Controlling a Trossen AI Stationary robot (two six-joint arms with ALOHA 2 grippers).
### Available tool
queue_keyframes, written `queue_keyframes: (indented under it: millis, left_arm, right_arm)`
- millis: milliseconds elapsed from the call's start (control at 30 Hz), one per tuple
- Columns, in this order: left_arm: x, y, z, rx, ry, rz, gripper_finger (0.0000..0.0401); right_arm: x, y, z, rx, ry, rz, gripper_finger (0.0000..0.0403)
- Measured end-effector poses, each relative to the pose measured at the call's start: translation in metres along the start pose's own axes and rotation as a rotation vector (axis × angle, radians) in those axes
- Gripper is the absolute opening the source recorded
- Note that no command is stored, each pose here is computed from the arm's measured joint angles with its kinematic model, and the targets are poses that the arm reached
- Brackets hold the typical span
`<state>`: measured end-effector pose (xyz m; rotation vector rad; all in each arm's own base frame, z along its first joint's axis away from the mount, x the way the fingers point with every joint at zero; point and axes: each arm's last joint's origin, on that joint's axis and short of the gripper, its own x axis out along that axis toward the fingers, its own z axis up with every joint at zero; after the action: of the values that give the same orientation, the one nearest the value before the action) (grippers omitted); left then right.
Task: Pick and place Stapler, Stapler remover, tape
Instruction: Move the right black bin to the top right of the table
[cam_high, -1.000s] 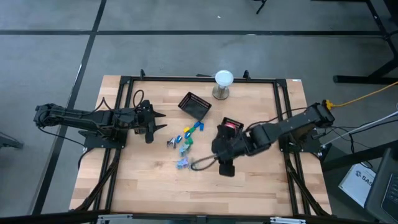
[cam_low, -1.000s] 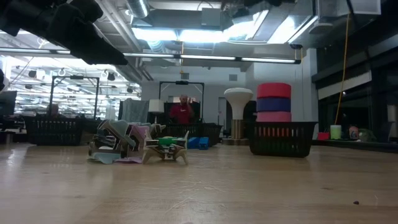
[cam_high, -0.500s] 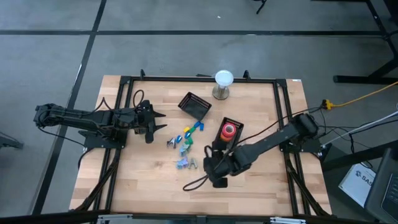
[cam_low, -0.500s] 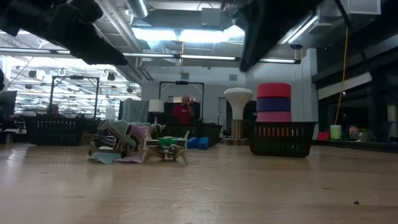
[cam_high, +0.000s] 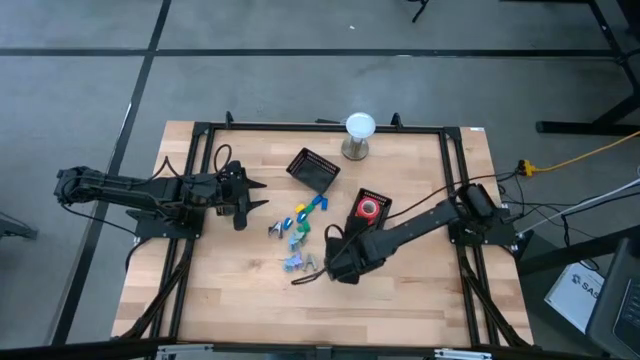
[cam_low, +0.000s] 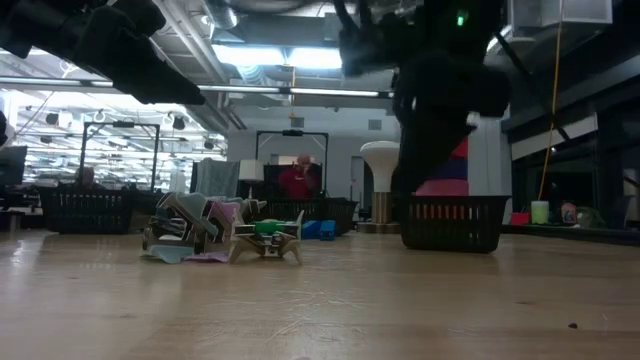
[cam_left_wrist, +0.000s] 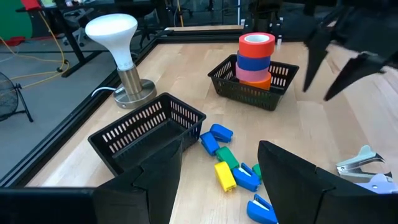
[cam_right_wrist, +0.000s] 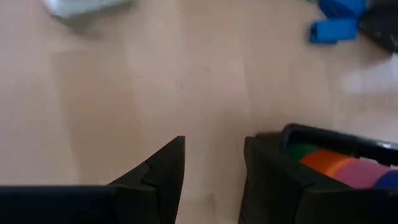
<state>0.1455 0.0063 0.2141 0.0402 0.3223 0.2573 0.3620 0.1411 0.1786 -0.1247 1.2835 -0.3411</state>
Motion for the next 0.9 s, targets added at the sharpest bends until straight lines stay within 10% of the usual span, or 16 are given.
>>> queue_keyframes:
  millis: [900]
  left_arm:
    - [0.0,0.0,0.0,0.001,0.002,0.0,0.021]
  right_arm:
    - [0.038,-0.036,-0.039,0.175,0.089,-0.164,0.017]
